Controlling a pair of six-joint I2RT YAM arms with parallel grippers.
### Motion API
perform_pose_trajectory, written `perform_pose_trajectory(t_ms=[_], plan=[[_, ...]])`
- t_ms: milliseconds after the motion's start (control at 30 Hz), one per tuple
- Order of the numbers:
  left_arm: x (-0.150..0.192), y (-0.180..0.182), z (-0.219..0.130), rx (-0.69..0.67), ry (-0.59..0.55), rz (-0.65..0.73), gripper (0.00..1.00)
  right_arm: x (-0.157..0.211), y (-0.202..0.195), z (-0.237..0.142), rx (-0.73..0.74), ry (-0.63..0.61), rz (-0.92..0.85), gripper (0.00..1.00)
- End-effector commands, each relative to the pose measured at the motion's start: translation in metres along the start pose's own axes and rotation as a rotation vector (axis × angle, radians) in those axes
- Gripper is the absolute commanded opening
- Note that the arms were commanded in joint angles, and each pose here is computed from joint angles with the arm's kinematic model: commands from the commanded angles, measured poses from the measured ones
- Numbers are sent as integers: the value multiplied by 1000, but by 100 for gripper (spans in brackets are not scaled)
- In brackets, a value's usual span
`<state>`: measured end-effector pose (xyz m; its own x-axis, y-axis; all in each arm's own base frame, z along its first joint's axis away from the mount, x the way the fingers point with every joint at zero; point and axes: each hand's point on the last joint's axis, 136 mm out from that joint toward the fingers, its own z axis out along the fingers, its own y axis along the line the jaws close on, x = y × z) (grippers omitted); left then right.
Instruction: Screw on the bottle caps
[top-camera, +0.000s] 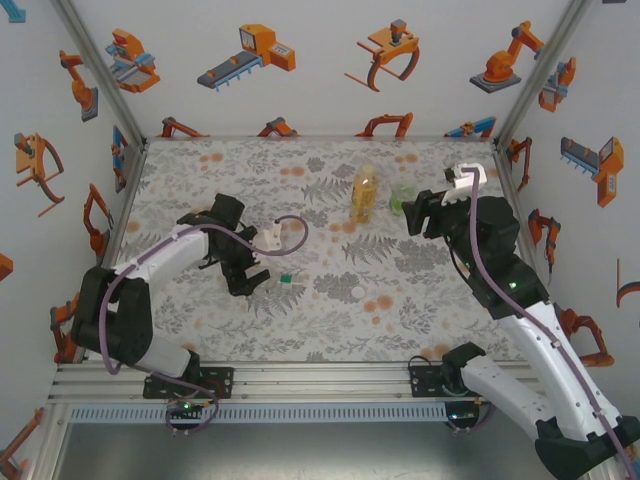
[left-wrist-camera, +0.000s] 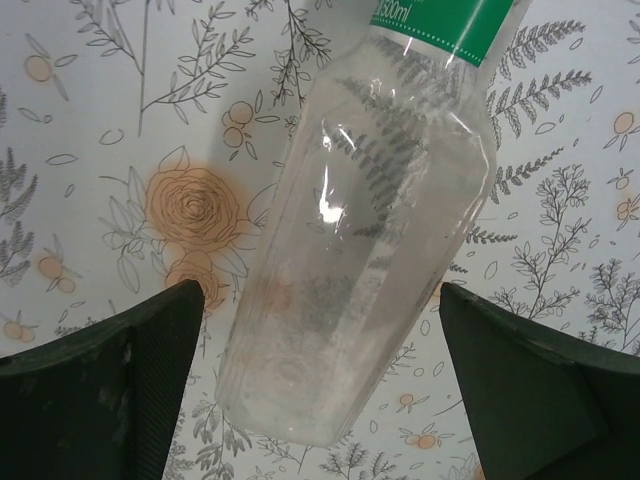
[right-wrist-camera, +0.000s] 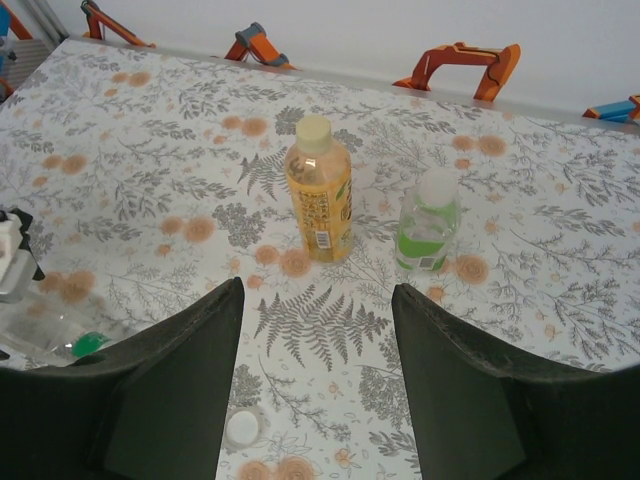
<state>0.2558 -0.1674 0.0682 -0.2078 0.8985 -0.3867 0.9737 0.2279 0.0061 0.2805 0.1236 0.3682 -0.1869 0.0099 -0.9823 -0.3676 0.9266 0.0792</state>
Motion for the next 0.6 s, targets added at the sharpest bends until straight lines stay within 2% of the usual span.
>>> perform_pose_trajectory(t_ms=[0, 500, 567], plan=[[3, 0, 8, 27, 8, 34, 92, 5, -1, -2, 0, 5, 20, 57], [18, -6, 36, 111, 78, 21, 82, 16, 0, 3, -7, 19, 38, 57], [18, -8, 37, 127, 79, 14, 76, 16, -1, 0, -6, 14, 41, 57]])
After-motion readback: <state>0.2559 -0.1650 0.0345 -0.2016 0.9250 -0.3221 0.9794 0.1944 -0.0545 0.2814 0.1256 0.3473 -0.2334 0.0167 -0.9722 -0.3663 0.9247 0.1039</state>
